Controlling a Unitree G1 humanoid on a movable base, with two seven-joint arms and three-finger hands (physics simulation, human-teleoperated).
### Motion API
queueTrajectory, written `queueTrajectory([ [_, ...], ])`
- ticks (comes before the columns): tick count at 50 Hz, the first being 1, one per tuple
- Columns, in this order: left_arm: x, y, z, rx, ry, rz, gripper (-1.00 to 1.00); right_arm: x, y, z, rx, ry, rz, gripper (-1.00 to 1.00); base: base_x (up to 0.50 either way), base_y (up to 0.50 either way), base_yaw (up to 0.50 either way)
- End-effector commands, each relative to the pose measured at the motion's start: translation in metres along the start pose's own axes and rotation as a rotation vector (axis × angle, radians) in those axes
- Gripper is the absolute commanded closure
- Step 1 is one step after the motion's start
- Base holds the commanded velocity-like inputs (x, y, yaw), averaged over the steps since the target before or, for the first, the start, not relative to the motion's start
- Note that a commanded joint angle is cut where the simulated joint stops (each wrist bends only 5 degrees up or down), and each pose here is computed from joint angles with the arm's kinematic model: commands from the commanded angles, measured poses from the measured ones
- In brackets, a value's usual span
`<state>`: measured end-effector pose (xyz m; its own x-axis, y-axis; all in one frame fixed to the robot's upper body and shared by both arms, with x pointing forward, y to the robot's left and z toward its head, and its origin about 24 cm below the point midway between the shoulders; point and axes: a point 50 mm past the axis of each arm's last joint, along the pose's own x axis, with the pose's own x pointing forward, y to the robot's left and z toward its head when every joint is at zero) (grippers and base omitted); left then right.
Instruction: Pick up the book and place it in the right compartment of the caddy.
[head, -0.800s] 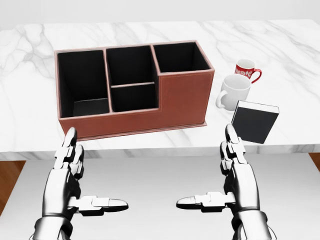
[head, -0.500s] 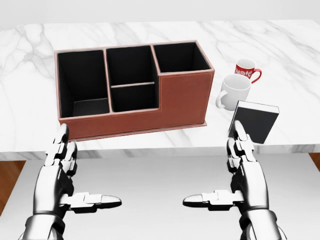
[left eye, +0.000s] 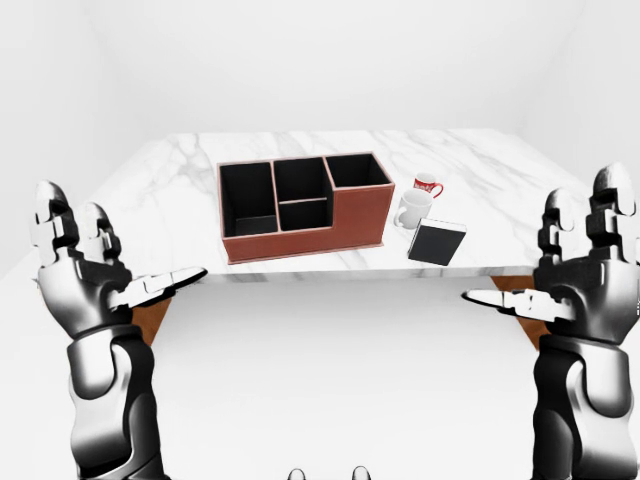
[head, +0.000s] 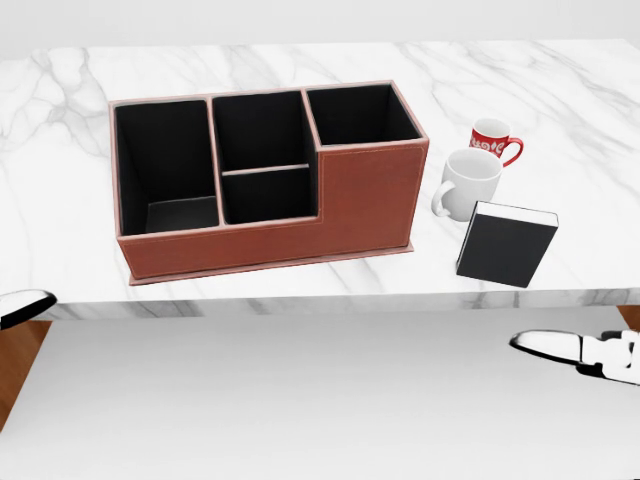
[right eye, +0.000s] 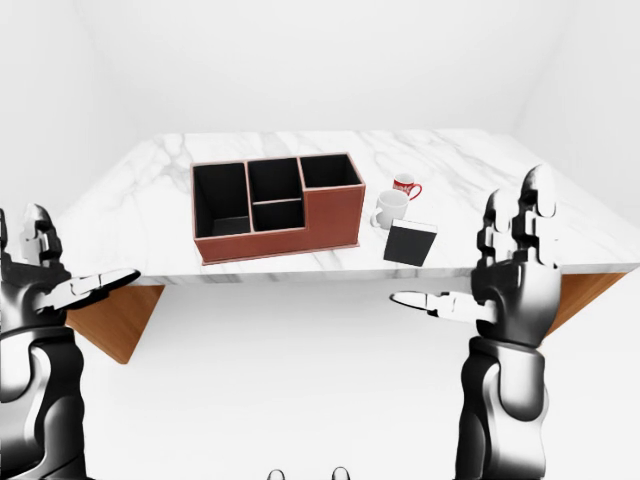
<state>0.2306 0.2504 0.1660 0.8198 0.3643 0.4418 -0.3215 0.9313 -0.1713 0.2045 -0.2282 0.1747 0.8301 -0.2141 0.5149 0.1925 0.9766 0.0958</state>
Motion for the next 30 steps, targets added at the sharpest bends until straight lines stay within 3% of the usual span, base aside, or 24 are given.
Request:
queueTrajectory([
  [1,0.0058,0.0250,0.0216,-0.035,-0.084,0.151,-1.00,-0.0015,-0.0134,0.0393,-0.011,-0.165,-0.040,-1.00,0.00,0.00,0.00],
  [30,0.0052,0.0242,0.0198,-0.039,-0.073,0.158,-1.00,-0.0006,-0.0109,0.0377,-0.022,-0.159,-0.022,-1.00,0.01,0.00,0.00],
])
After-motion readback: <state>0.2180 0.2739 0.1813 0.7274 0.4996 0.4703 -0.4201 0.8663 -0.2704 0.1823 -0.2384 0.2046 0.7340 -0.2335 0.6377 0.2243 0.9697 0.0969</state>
